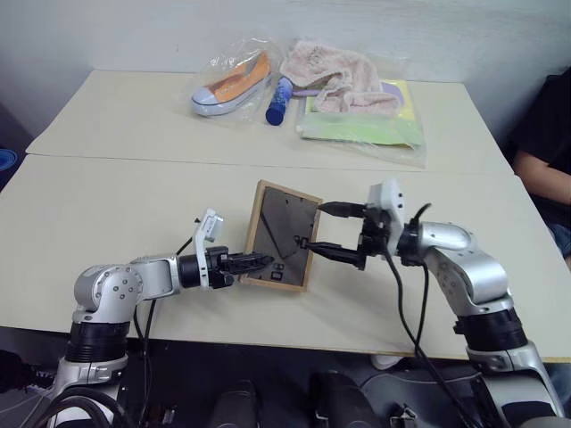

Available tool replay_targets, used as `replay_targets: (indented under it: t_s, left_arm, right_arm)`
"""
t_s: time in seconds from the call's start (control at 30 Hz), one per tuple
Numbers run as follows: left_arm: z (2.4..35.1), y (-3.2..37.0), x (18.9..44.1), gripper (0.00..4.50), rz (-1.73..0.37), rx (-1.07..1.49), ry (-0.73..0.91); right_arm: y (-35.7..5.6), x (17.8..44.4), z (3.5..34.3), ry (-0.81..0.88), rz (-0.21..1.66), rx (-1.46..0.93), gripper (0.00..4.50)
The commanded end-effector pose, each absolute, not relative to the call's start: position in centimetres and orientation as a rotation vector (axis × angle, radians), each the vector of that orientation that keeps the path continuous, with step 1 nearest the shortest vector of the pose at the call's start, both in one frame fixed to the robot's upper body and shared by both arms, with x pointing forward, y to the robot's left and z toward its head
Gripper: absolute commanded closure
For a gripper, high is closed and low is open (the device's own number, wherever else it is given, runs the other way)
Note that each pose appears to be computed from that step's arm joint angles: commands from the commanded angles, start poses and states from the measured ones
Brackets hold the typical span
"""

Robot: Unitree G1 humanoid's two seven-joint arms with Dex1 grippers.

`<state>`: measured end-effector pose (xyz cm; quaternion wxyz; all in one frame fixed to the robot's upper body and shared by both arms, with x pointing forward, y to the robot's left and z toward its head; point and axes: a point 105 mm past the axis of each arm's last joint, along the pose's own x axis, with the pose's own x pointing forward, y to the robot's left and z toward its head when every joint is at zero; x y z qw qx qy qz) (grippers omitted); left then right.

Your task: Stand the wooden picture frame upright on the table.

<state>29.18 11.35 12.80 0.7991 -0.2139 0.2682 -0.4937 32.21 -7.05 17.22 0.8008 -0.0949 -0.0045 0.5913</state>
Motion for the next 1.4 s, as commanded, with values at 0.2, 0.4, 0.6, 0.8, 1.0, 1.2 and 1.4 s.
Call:
replay_targets:
  t_s: [0.2, 0.4, 0.6, 0.8, 1.0, 1.2, 1.4]
  left_arm:
    - [11.9, 11.4, 29.3, 3.20, -1.045, -0.394, 0.588]
    - [12.4, 12.0, 30.1, 3.20, -1.015, -0.452, 0.584]
    - [13.6, 12.0, 29.6, 3.20, -1.077, -0.637, 0.666]
    - [14.8, 12.3, 29.3, 3.20, -1.108, -0.810, 0.777]
    - [14.9, 12.9, 28.6, 3.20, -1.161, -0.965, 0.906]
    - [16.2, 12.1, 28.5, 3.20, -1.220, -1.028, 0.920]
    - [16.8, 11.1, 28.0, 3.20, -1.249, -1.019, 0.947]
  right_arm:
    - [-4.0, 30.4, 18.2, -0.044, 1.405, -0.133, 0.05]
    - [-5.3, 27.5, 19.3, -0.065, 1.522, -0.138, 0.05]
    - [-7.3, 27.3, 18.8, -0.106, 1.497, -0.250, 0.05]
    - [-9.9, 28.7, 20.8, -0.331, 1.343, -0.380, 0.05]
    - [-11.9, 28.1, 19.6, -0.634, 1.296, -0.990, 0.05]
    - [-9.8, 30.3, 18.0, -0.830, 1.096, -1.217, 0.05]
    - [-8.3, 32.2, 17.0, -0.844, 1.016, -1.175, 0.22]
